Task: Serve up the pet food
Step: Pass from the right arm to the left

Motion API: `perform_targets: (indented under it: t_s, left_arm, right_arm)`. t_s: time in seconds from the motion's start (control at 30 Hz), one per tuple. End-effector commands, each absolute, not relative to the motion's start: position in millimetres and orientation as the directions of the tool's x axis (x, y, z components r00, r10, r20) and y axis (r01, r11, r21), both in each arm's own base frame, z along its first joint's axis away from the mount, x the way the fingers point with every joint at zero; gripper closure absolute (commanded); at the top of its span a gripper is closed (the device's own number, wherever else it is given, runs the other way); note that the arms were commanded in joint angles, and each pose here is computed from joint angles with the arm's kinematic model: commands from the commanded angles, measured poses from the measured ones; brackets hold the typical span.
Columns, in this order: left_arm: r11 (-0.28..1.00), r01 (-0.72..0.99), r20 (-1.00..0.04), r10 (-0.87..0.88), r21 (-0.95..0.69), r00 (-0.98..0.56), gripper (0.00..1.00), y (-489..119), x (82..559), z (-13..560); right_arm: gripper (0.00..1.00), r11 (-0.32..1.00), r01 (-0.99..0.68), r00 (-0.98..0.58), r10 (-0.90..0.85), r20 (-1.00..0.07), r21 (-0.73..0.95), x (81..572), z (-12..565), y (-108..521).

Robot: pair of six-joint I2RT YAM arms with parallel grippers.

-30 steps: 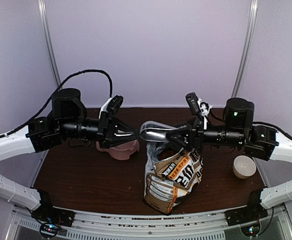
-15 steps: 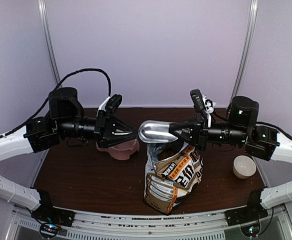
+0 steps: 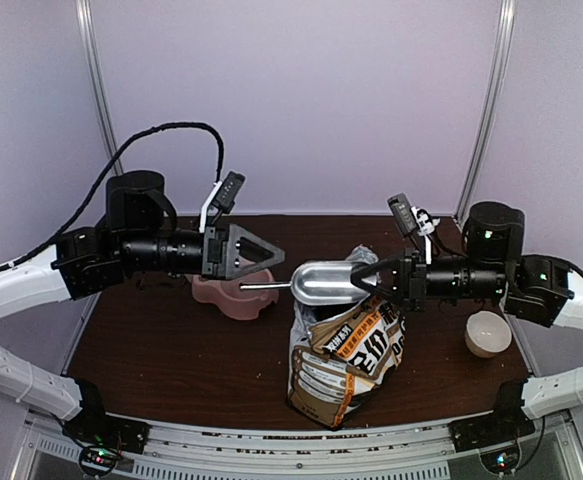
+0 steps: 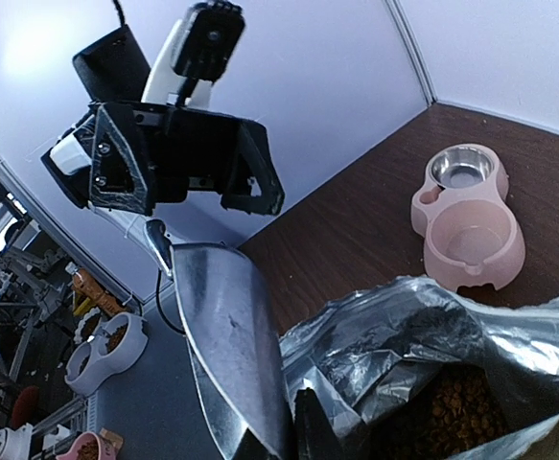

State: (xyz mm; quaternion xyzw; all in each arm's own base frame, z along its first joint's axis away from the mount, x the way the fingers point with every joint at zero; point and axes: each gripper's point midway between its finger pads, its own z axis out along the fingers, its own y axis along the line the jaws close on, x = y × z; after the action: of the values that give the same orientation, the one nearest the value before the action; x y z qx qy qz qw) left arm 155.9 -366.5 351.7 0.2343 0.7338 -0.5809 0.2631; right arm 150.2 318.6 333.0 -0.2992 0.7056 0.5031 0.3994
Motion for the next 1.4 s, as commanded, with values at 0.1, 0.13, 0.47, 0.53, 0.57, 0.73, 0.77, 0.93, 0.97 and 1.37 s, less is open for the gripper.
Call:
perform_targets:
  t_s: [0.1, 0.13, 0.47, 0.53, 0.57, 0.73, 0.77, 0.93, 0.97, 1.37]
  left_arm:
    - [0.281, 0.859, -0.903, -0.098, -0.428, -0.418, 0.18, -350.2, 172.4, 376.4]
    - [0.297, 0.857, -0.907, -0.111, -0.42, -0.406, 0.16, -347.6, 174.5, 377.3]
    - [0.327, 0.811, -0.871, -0.103, -0.485, -0.48, 0.09, -350.3, 180.4, 371.6]
    - [0.292, 0.819, -0.867, -0.097, -0.494, -0.489, 0.09, -353.4, 175.5, 372.6]
    - [0.272, 0.823, -0.865, -0.091, -0.498, -0.494, 0.1, -355.3, 172.2, 373.7]
    - [0.174, 0.834, -0.851, -0.058, -0.524, -0.523, 0.14, -361.7, 155.6, 387.0]
    - [0.158, 0.828, -0.843, -0.058, -0.537, -0.536, 0.15, -362.4, 153.3, 390.0]
    - [0.13, 0.81, -0.82, -0.068, -0.572, -0.568, 0.17, -359.1, 148.0, 404.1]
    - [0.129, 0.806, -0.816, -0.073, -0.577, -0.573, 0.17, -357.7, 147.4, 406.9]
    - [0.155, 0.74, -0.752, -0.03, -0.654, -0.658, 0.22, -355.9, 144.6, 402.5]
  right_arm:
    - [1.0, 0.374, -0.688, -0.65, 0.063, -0.757, 0.622, 152.4, 336.0, 303.8]
    - [1.0, 0.385, -0.674, -0.66, 0.069, -0.748, 0.631, 153.6, 335.8, 302.5]
    - [1.0, 0.426, -0.631, -0.695, 0.06, -0.716, 0.648, 161.1, 343.8, 307.8]
    - [1.0, 0.42, -0.63, -0.694, 0.07, -0.716, 0.653, 163.5, 353.6, 311.4]
    - [1.0, 0.425, -0.625, -0.695, 0.077, -0.715, 0.654, 165.8, 356.8, 312.5]
    - [1.0, 0.487, -0.58, -0.724, 0.059, -0.687, 0.653, 176.1, 355.7, 321.4]
    - [1.0, 0.496, -0.574, -0.73, 0.052, -0.682, 0.652, 176.4, 355.4, 324.1]
    - [1.0, 0.535, -0.529, -0.761, 0.045, -0.647, 0.659, 175.0, 350.4, 333.7]
    - [1.0, 0.537, -0.52, -0.768, 0.047, -0.639, 0.665, 174.4, 349.8, 334.6]
    - [1.0, 0.54, -0.504, -0.76, 0.092, -0.643, 0.674, 171.8, 370.2, 329.4]
